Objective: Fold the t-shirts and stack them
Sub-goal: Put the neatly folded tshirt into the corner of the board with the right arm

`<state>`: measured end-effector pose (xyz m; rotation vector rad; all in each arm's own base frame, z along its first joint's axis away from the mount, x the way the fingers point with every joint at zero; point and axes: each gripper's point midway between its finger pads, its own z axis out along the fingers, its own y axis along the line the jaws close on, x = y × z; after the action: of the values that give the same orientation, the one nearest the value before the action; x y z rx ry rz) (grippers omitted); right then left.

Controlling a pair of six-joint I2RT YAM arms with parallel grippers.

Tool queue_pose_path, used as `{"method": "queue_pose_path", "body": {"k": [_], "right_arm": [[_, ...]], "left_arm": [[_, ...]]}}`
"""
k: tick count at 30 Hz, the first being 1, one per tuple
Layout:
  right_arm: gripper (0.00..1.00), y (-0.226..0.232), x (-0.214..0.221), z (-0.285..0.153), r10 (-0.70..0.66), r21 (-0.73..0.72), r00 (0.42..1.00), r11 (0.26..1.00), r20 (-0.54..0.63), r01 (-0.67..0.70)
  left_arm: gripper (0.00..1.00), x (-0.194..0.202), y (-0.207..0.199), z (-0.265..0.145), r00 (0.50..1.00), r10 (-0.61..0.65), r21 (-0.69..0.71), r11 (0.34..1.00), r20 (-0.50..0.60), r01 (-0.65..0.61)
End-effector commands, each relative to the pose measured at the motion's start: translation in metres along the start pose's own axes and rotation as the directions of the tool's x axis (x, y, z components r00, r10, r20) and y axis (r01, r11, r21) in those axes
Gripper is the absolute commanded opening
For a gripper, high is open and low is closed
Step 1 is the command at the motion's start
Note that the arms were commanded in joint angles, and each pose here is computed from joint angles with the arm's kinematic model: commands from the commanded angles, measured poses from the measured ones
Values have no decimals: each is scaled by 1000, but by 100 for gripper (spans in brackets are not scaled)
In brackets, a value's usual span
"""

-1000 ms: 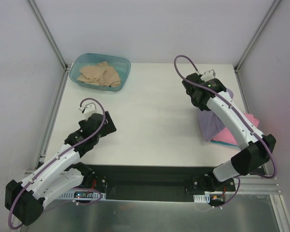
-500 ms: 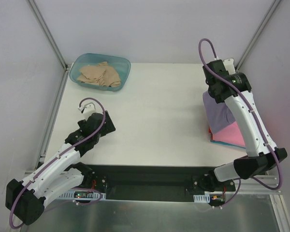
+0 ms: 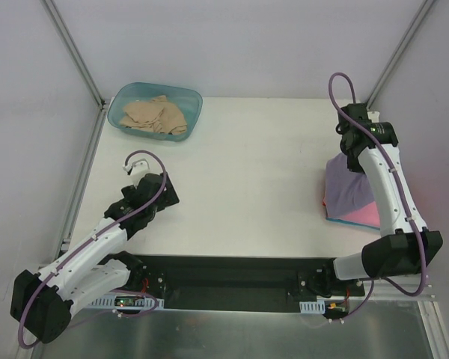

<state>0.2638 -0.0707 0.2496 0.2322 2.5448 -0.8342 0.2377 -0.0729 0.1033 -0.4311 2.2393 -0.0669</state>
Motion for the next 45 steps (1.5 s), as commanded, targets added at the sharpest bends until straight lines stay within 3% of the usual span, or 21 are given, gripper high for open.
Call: {"method": "queue_pose_path", "body": {"k": [1, 10, 22, 25, 26, 32, 35, 39, 43, 45], "right_arm": [[1, -15, -6, 9, 67, 14, 998, 998, 5, -67], [2, -26, 6, 49, 64, 73, 990, 996, -123, -55], [15, -38, 30, 84, 128, 141, 959, 985, -252, -95], [28, -38, 32, 90, 139, 157, 952, 983, -273, -98], [50, -40, 36, 90, 141, 168, 946, 981, -290, -95], [86, -59, 42, 84, 178, 294, 934, 952, -309, -84], [93, -61, 44, 79, 188, 299, 931, 950, -313, -92], [95, -59, 44, 70, 255, 287, 923, 943, -288, -171], [99, -22, 43, 66, 323, 71, 907, 946, -272, -315], [97, -3, 35, 68, 350, -34, 903, 929, -247, -369]], "left_arm": [[99, -11, -1, -1, 1000, -5, -6, 1000, 23, 5], [99, -11, -1, -2, 1000, -12, -3, 1000, 25, 12], [99, -11, 1, -3, 999, -21, 1, 1000, 31, 21], [99, -11, 1, -4, 999, -21, 1, 1000, 34, 21], [99, -11, 1, -4, 999, -21, 2, 1000, 35, 21], [99, -13, 2, -5, 999, -28, 3, 1000, 44, 28], [99, -12, 2, -4, 999, -25, 2, 1000, 38, 25], [99, -12, 2, -3, 999, -22, -3, 1000, 35, 22], [99, -12, 2, -2, 999, -20, -8, 1000, 32, 20], [99, -11, 2, -2, 999, -17, -11, 1000, 28, 17]]}}
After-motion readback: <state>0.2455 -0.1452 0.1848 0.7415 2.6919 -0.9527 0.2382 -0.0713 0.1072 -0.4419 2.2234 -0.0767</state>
